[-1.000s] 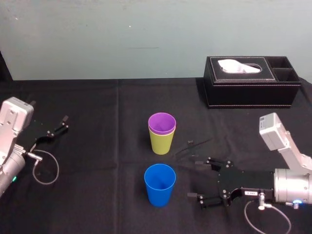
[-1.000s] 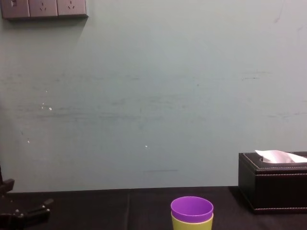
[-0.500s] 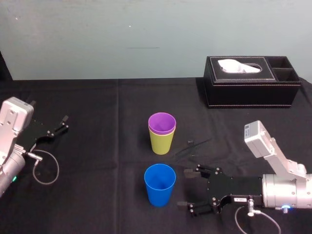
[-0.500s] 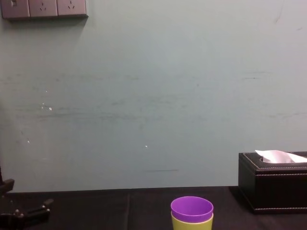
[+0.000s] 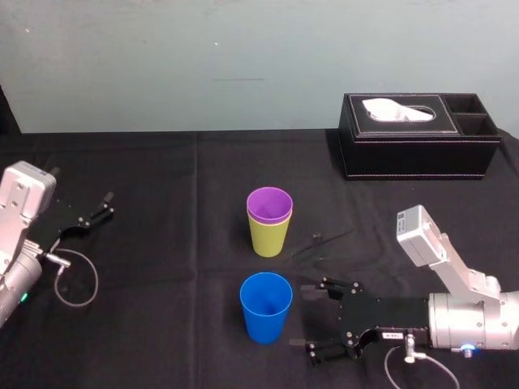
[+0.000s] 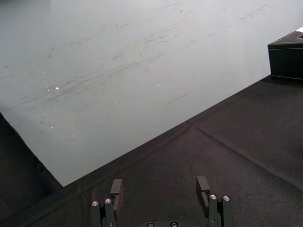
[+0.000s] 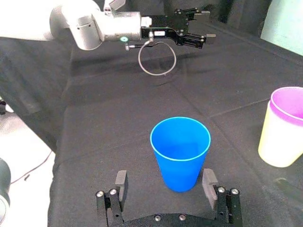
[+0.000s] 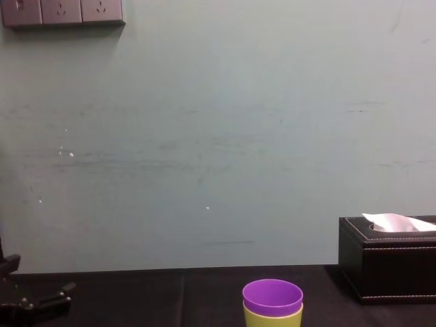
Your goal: Stack the three plastic cups sequentially using one hand.
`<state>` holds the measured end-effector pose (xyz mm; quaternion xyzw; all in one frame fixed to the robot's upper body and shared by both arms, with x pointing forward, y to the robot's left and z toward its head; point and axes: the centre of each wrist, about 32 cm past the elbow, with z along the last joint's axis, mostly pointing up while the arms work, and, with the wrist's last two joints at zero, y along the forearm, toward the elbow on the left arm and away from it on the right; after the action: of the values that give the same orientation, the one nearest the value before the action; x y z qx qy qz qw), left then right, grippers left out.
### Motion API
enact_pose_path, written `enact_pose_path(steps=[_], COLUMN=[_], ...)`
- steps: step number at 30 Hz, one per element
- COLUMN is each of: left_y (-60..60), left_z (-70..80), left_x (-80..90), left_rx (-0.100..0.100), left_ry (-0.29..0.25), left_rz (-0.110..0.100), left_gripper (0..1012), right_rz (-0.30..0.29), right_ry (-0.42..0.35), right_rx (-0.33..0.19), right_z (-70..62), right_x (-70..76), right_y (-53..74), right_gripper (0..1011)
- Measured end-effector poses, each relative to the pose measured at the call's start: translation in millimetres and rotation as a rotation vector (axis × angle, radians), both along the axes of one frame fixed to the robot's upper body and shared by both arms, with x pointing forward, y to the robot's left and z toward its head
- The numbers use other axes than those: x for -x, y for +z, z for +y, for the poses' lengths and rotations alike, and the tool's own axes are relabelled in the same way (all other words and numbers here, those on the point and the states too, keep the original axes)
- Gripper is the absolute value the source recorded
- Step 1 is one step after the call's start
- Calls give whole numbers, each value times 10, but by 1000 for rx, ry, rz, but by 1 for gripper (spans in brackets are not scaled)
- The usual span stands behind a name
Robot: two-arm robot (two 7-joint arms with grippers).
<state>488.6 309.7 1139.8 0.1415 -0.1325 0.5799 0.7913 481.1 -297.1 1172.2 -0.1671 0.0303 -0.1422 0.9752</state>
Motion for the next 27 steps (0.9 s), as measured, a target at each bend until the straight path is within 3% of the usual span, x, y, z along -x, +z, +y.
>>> enact_pose_path(steps=[27], left_y=[0], left_z=[0], left_x=[0], left_rx=[0], left_ry=[0], left_rz=[0], left_gripper=[1010], right_rz=[-6], right_ry=[2], right_rx=[10], right_z=[147], right_x=[-73], right_y=[-38], right_gripper=[1003])
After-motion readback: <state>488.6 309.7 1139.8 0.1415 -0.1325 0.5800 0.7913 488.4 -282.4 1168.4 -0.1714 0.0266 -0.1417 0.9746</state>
